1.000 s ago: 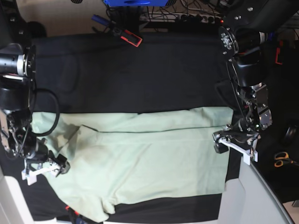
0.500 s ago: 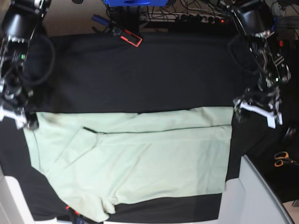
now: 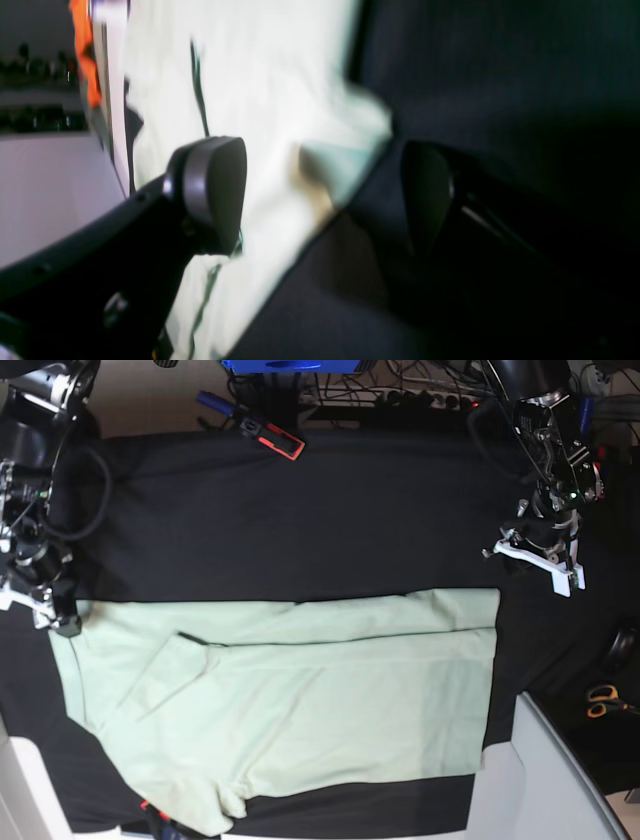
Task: Fold the T-shirt properly
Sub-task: 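Open both grippers and raise them off the folded shirt, then grasp the folded edge of the shirt with both grippers, then pull the folded edge back toward the arms with both grippers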
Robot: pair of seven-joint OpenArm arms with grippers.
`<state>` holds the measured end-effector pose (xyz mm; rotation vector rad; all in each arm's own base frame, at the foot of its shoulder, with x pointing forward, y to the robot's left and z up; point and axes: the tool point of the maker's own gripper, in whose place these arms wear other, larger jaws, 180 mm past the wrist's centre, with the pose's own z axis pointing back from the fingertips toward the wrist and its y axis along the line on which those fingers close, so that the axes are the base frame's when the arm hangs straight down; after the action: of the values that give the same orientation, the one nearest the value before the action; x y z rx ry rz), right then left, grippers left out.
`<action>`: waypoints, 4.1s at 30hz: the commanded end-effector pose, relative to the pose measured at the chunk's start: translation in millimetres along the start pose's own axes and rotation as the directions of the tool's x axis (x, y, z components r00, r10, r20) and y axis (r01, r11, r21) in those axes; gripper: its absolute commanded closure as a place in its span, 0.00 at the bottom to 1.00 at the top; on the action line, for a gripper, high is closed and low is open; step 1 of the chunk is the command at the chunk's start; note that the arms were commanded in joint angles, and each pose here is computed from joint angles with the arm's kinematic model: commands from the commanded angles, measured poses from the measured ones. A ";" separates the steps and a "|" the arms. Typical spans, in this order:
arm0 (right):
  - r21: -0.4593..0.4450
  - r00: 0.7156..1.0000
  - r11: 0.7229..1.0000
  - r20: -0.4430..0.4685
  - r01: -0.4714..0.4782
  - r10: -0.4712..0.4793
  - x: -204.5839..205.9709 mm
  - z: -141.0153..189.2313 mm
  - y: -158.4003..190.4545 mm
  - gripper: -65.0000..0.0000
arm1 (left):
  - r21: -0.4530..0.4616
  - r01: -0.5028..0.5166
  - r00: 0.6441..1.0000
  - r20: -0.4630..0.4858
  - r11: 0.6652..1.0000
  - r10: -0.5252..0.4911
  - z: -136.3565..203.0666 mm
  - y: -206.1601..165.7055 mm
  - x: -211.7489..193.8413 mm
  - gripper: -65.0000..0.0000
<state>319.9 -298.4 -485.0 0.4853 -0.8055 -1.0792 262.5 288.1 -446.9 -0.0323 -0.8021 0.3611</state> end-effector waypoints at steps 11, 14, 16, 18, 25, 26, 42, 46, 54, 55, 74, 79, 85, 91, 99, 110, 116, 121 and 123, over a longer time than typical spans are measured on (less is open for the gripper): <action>-0.014 1.000 1.000 0.012 0.010 -0.010 15.9 -9.8 5.6 0.56 | -0.015 -0.035 0.999 -0.019 0.999 0.035 -12.3 -3.2 -6.4 0.72; -0.012 1.000 1.000 0.010 0.011 -0.011 15.2 -10.3 6.5 0.58 | -0.014 -0.038 0.999 -0.021 0.999 0.038 -12.8 -2.7 -7.2 0.57; -0.011 1.000 1.000 0.010 0.010 -0.010 15.5 -10.5 7.2 0.58 | -0.013 -0.040 0.999 -0.019 0.999 0.040 -12.8 -2.0 -6.2 0.53; -0.002 1.000 1.000 0.011 0.013 -0.013 15.1 -12.6 12.5 0.58 | -0.013 -0.040 0.999 -0.019 0.999 0.040 -12.8 -2.0 -6.2 0.53; 0.016 1.000 1.000 -0.017 0.018 -0.018 -1.1 -18.5 22.7 0.58 | -0.013 -0.040 0.999 -0.019 0.999 0.040 -12.8 -2.0 -6.2 0.53; 0.019 1.000 1.000 -0.024 0.011 -0.011 -3.9 -19.6 24.7 0.59 | -0.012 -0.041 0.999 -0.017 0.999 0.041 -12.9 -1.8 -5.4 0.53; 0.008 0.999 1.000 -0.046 0.020 -0.020 -14.8 -22.7 21.7 1.00 | -0.052 -0.080 0.997 0.017 0.995 0.081 -26.2 -23.4 13.9 0.27; 0.002 0.998 1.000 -0.053 0.024 -0.024 -17.2 -22.9 18.9 1.00 | -0.072 -0.101 0.994 0.020 0.992 0.103 -31.6 -34.9 16.8 0.26; -0.001 0.998 1.000 -0.053 0.021 -0.021 -15.6 -22.1 17.5 1.00 | -0.064 -0.217 0.976 -0.025 0.974 0.216 -51.2 -34.4 5.5 0.26; -0.001 0.998 1.000 -0.053 0.021 -0.021 -15.6 -22.1 17.5 1.00 | -0.063 -0.241 0.970 -0.022 0.968 0.240 -52.6 -34.9 6.0 0.27; 0.001 0.998 1.000 -0.056 0.016 -0.016 -16.5 -22.7 18.8 1.00 | -0.084 -0.333 0.942 -0.076 0.939 0.327 -72.8 -51.6 0.3 0.38; 0.000 0.998 1.000 -0.058 0.012 -0.012 -16.9 -22.7 18.7 1.00 | -0.087 -0.341 0.939 -0.086 0.936 0.334 -73.3 -55.7 -4.5 0.90; -0.003 0.998 1.000 -0.057 0.014 -0.015 -17.0 -22.1 16.8 1.00 | -0.078 -0.332 0.941 -0.098 0.940 0.324 -72.3 -53.5 -9.8 0.99; -0.011 0.998 1.000 -0.056 0.017 -0.018 -16.9 -20.1 12.0 1.00 | -0.058 -0.314 0.946 -0.104 0.948 0.307 -68.5 -42.6 -16.2 1.00; -0.035 0.998 0.999 -0.063 0.012 -0.014 -21.8 -14.1 -2.8 1.00 | -0.032 -0.283 0.956 -0.089 0.958 0.280 -55.5 -27.9 -23.0 1.00; -0.036 0.996 0.998 -0.067 -0.058 0.055 -22.1 12.9 -18.9 1.00 | 0.007 -0.251 0.963 -0.102 0.968 0.250 -38.9 -9.3 -43.4 1.00; -0.059 0.994 0.995 -0.071 -0.085 0.081 -26.3 28.1 -35.9 1.00 | -0.030 -0.112 0.988 -0.113 0.993 0.108 -20.1 -21.6 -51.5 1.00; -0.071 0.991 0.991 -0.071 -0.116 0.111 -28.2 43.3 -47.2 1.00 | -0.018 -0.082 0.990 -0.118 0.996 0.079 -4.8 -14.7 -62.3 1.00; -0.079 0.990 0.989 -0.075 -0.123 0.117 -30.0 48.2 -52.7 1.00 | -0.010 -0.078 0.989 -0.125 0.997 0.076 -1.1 -9.9 -66.6 1.00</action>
<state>245.5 -280.8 -504.4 0.4282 -0.7130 -0.9841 231.9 250.0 -489.9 -0.1310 -0.7139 0.4277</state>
